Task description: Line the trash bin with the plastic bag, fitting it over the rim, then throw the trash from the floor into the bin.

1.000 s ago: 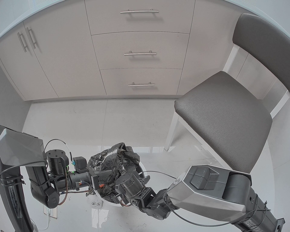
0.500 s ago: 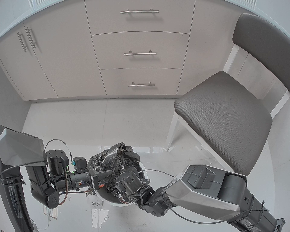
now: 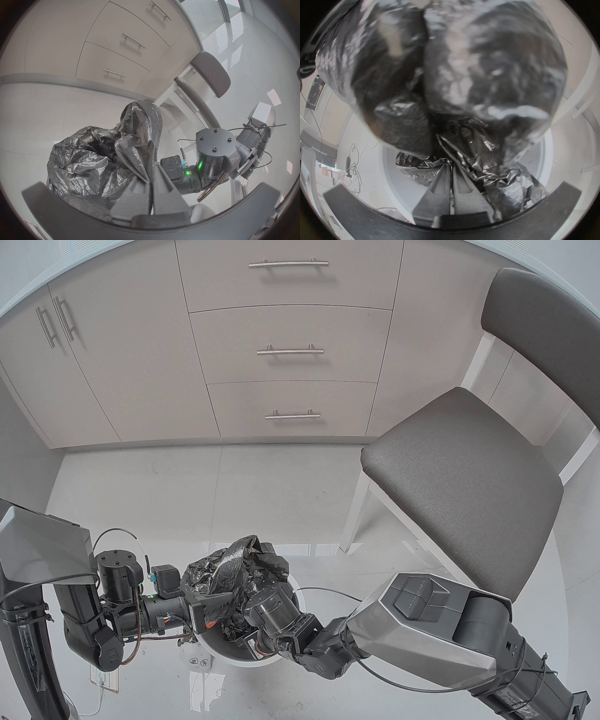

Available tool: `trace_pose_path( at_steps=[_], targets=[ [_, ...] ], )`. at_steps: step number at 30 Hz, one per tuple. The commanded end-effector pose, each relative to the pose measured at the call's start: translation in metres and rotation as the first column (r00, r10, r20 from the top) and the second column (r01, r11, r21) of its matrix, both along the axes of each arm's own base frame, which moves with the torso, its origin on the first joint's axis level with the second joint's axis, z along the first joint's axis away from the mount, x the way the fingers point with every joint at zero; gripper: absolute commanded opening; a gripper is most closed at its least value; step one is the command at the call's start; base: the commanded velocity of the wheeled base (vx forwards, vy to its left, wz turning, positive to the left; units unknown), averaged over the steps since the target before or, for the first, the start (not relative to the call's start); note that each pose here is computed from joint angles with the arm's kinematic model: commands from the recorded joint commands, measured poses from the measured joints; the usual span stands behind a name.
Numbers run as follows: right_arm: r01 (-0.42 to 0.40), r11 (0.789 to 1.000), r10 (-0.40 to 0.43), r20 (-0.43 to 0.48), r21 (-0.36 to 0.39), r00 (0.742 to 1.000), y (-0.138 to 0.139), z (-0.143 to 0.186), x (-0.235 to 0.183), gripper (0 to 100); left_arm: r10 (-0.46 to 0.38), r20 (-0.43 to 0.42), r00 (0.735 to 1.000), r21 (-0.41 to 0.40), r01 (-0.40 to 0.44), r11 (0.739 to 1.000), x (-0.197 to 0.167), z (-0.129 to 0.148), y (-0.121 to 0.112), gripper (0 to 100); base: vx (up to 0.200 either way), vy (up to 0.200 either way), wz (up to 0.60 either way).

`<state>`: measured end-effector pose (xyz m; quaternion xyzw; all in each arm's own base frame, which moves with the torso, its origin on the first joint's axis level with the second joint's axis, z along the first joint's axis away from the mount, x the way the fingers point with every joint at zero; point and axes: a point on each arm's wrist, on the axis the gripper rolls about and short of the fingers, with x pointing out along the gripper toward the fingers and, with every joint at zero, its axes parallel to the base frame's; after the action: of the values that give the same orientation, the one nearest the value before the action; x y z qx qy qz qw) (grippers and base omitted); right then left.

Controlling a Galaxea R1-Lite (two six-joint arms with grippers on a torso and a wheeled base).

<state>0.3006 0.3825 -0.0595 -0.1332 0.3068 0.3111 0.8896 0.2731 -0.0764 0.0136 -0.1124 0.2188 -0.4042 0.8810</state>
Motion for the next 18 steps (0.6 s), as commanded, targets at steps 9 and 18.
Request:
trace_pose_path(
  at_steps=[9,18],
  targets=[
    [0.000,1.000,0.000,-0.002,-0.005,1.000,-0.004,0.006,-0.007,100,0.000,-0.004,1.000,0.001,0.000,1.000,0.000,-0.001,0.000,0,0.000,0.000,0.00],
    [-0.039,0.999,0.039,0.003,0.037,0.999,-0.003,0.030,-0.044,100,0.000,-0.007,1.000,0.001,0.000,1.000,0.000,-0.002,0.000,0,0.000,0.000,0.00]
  ],
)
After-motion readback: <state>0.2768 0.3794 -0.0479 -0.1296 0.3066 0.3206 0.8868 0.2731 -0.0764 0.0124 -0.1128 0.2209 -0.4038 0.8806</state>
